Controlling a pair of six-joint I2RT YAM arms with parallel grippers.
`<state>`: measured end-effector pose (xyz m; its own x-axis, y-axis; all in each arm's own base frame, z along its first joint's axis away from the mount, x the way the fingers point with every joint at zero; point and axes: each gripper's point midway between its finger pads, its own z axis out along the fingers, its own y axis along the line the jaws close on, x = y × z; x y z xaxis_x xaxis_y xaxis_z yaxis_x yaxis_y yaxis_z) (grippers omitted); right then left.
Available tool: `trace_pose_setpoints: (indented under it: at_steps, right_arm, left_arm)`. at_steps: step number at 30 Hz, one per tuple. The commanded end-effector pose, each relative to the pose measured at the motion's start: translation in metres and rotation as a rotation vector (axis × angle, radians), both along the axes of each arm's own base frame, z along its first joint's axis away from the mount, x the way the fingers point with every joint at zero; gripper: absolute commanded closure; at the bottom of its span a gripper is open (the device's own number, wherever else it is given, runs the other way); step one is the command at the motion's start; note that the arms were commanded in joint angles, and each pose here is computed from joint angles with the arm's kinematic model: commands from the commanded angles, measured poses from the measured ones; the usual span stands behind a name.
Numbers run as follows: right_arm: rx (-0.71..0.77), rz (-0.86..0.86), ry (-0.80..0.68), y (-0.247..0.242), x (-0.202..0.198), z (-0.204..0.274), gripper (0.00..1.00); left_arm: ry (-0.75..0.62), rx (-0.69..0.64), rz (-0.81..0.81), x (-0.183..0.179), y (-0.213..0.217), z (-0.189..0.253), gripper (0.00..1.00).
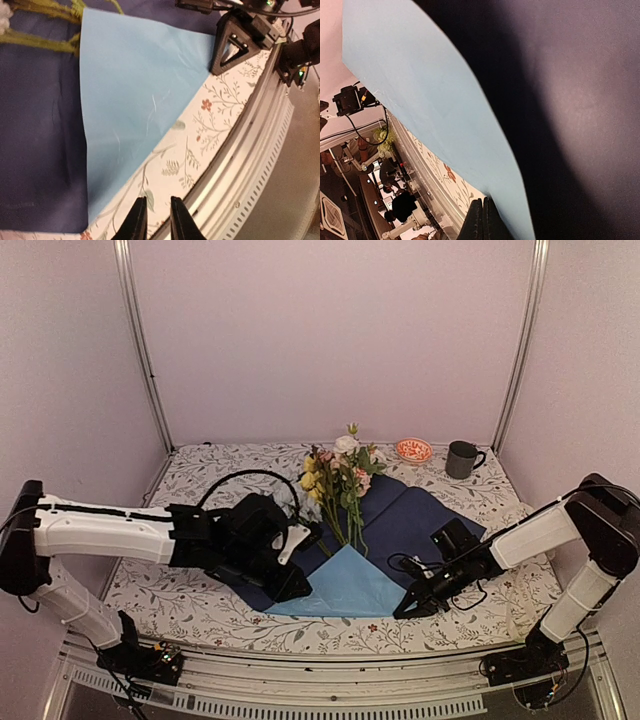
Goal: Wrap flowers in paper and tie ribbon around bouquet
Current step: Adjust the one-fourth folded wrapping paper at the center of the board.
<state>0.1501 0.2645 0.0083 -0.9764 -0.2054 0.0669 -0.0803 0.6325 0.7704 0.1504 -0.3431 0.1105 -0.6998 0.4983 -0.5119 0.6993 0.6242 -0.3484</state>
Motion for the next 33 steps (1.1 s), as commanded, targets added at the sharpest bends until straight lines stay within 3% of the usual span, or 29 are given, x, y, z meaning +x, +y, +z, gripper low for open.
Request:
trace_pose_setpoints:
  at_steps: [1, 8, 11, 14, 17, 20, 22, 24, 25, 27, 28, 30, 33]
  right_arm:
    - [-0.197, -0.081, 0.013, -0.028, -0.001, -0.022, 0.99]
    - [-0.281, -0.117, -0.028, -0.026, 0.007, -0.015, 0.93]
    - [-0.362, -0.144, -0.073, -0.032, 0.014, -0.006, 0.84]
    - [-0.463, -0.231, -0.179, -0.048, 0.035, 0.020, 0.46]
    - [-0.552, -0.337, -0.327, -0.067, 0.064, 0.062, 0.25]
    - [-0.543, -0.455, -0.441, -0.072, 0.091, 0.109, 0.00]
    - [-0.505, -0.536, -0.494, -0.076, 0.105, 0.124, 0.01]
    - [-0.448, -0.616, -0.408, -0.077, 0.107, 0.122, 0.01]
    - [-0.418, -0.616, -0.350, -0.074, 0.103, 0.118, 0.10]
    - [-0.428, -0.607, -0.193, -0.073, 0.084, 0.098, 0.45]
    - [-0.461, -0.603, -0.094, -0.076, 0.069, 0.087, 0.54]
    - [-0.492, -0.635, 0.101, -0.075, 0.042, 0.071, 0.58]
    - [-0.464, -0.660, 0.162, -0.069, 0.027, 0.069, 0.52]
  left_arm:
    - [-0.062, 0.177, -0.116, 0.026, -0.030, -0.045, 0.82]
    - [-0.068, 0.310, -0.147, 0.044, -0.040, -0.091, 0.81]
    - [-0.043, 0.351, -0.148, 0.042, -0.034, -0.100, 0.81]
    - [-0.034, 0.348, -0.142, 0.042, -0.030, -0.101, 0.81]
    - [-0.020, 0.345, -0.150, 0.042, -0.030, -0.104, 0.81]
    - [-0.015, 0.337, -0.160, 0.043, -0.030, -0.104, 0.81]
    - [-0.013, 0.332, -0.167, 0.043, -0.031, -0.104, 0.81]
    - [-0.008, 0.331, -0.171, 0.043, -0.031, -0.105, 0.81]
    - [-0.007, 0.328, -0.172, 0.043, -0.031, -0.105, 0.81]
    - [-0.006, 0.327, -0.173, 0.044, -0.031, -0.104, 0.81]
    - [-0.008, 0.326, -0.174, 0.044, -0.031, -0.104, 0.81]
    - [-0.013, 0.323, -0.174, 0.045, -0.033, -0.103, 0.81]
    - [-0.015, 0.317, -0.183, 0.045, -0.034, -0.102, 0.81]
